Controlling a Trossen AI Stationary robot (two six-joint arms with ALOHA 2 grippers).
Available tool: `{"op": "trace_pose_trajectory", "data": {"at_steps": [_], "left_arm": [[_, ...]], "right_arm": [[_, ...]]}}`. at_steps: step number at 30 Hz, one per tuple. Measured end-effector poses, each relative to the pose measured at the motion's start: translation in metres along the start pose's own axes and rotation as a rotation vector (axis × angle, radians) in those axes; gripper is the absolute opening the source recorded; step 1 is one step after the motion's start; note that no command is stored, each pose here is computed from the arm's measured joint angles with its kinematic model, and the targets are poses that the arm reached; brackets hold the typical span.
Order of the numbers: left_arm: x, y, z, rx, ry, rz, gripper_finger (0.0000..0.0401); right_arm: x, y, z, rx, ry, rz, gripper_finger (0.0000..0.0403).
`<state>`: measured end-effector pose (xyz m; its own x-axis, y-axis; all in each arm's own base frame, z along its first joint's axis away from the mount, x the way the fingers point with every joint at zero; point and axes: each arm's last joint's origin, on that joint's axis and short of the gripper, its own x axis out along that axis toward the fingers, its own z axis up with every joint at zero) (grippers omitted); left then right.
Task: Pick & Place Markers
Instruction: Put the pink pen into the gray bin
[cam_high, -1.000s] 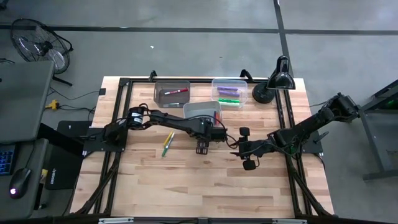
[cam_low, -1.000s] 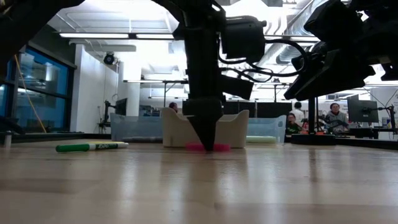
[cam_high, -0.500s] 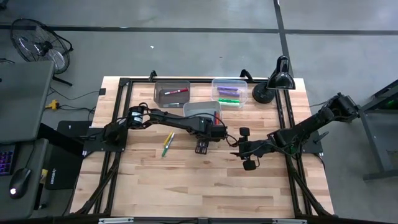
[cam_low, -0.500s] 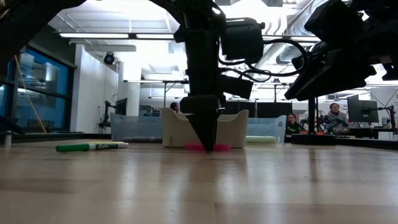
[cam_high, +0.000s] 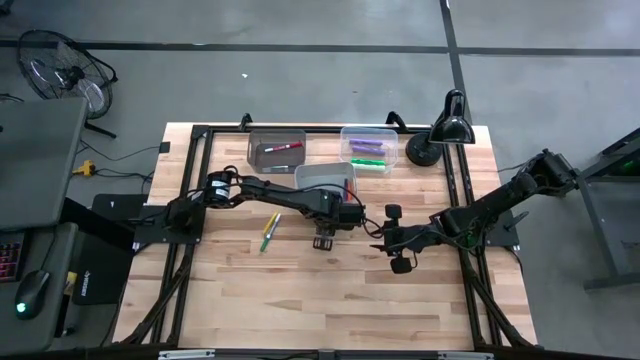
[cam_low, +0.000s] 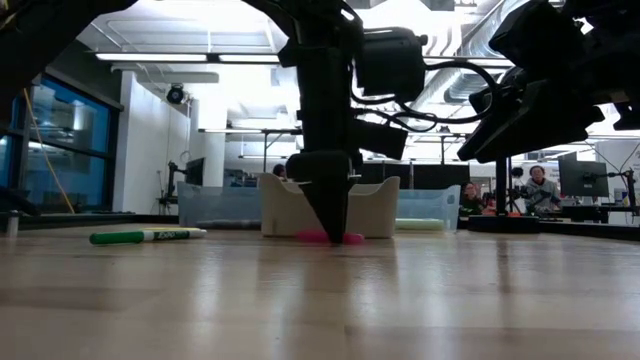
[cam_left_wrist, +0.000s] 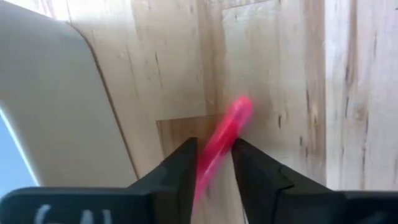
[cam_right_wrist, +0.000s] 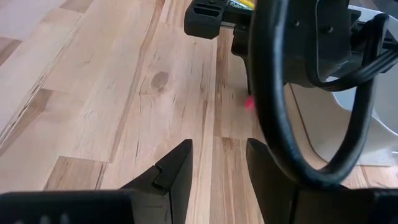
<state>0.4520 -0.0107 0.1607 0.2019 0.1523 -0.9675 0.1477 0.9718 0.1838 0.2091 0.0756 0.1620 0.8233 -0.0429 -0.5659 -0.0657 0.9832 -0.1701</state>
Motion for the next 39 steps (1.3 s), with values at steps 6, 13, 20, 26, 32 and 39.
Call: {"op": "trace_pose_trajectory", "data": {"at_steps": [6,13,20,26,32,39], "left_arm": [[0.0,-0.001,0.0,-0.01,-0.001,-0.017,0.0055],[0.0,0.0,0.0,-0.048,0.003,-0.016,0.003],[-0.023,-0.002,0.008,-0.059,0.013,-0.002,0.0041],[-0.046,-0.007,0.015,-0.073,0.008,-0.015,0.0039],[-0.065,-0.02,0.015,-0.055,0.05,0.017,0.0039],[-0.067,-0.023,0.01,-0.063,0.099,0.019,0.0039]], "right_arm": [[0.0,0.0,0.0,-0.001,0.003,0.0,0.0139],[0.0,0.0,0.0,-0.001,0.004,0.0,0.0139],[0.0,0.0,-0.001,0.012,0.009,0.0,0.0139],[0.0,0.0,-0.001,0.017,0.012,0.003,0.0139],[0.0,0.001,-0.002,0.019,0.019,0.025,0.0139],[0.0,0.001,-0.009,0.039,0.091,0.033,0.0139]]}}
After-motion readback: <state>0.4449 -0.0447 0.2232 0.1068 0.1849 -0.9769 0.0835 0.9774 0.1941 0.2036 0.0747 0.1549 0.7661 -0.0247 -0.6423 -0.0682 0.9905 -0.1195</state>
